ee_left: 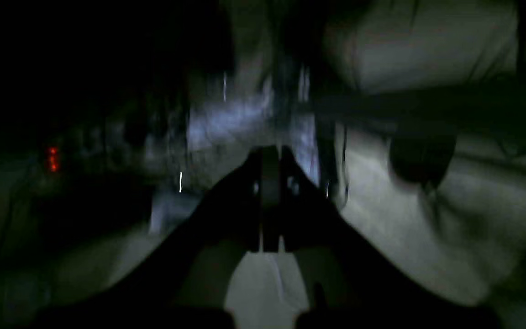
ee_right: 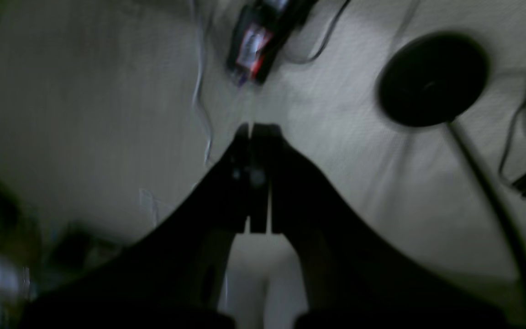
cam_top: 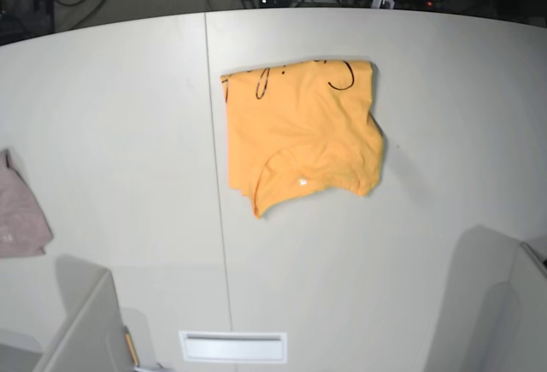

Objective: Fold the T-shirt properly

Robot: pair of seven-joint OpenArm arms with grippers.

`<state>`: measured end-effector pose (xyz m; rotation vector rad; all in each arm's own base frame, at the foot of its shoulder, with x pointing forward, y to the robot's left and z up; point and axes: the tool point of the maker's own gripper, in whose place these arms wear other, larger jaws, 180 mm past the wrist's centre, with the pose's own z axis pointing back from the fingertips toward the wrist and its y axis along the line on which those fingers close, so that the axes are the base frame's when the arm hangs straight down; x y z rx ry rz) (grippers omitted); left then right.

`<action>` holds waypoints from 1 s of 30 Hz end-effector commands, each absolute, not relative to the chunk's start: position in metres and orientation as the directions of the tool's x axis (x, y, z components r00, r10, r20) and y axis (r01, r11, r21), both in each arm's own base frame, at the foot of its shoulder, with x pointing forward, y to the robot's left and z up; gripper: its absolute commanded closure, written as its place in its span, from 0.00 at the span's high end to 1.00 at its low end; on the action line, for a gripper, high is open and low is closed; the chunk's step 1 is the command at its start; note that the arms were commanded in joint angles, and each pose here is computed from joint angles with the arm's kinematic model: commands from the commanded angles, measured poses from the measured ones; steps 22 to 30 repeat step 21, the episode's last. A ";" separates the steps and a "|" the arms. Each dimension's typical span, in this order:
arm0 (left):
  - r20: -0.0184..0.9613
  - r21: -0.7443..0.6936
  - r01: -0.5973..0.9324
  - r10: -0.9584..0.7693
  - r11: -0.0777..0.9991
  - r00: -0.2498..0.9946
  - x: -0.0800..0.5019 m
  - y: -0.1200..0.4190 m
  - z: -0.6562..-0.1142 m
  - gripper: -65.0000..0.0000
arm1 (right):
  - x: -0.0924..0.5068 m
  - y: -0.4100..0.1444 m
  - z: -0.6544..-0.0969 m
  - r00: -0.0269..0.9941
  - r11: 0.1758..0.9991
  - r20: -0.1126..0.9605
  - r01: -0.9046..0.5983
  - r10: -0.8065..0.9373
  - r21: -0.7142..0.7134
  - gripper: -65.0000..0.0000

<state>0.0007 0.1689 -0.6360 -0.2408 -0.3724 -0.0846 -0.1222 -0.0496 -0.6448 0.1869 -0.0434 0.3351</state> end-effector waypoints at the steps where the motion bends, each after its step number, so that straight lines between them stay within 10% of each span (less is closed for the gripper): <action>1: 0.181 -0.217 0.121 -0.082 0.969 0.980 -0.080 0.178 -0.636 0.00 | -0.112 -0.060 -0.645 0.950 0.940 0.125 -0.305 0.287 0.156 0.00; 12: 0.213 -0.111 0.177 -0.151 0.978 0.965 -0.067 0.193 -0.640 0.00 | -0.088 -0.134 -0.652 0.990 0.997 0.122 0.069 -0.067 -0.015 0.00; 30: 0.226 -0.109 0.198 -0.169 0.974 0.959 -0.060 0.194 -0.640 0.00 | -0.083 -0.133 -0.652 0.989 0.997 0.130 0.079 -0.077 -0.014 0.00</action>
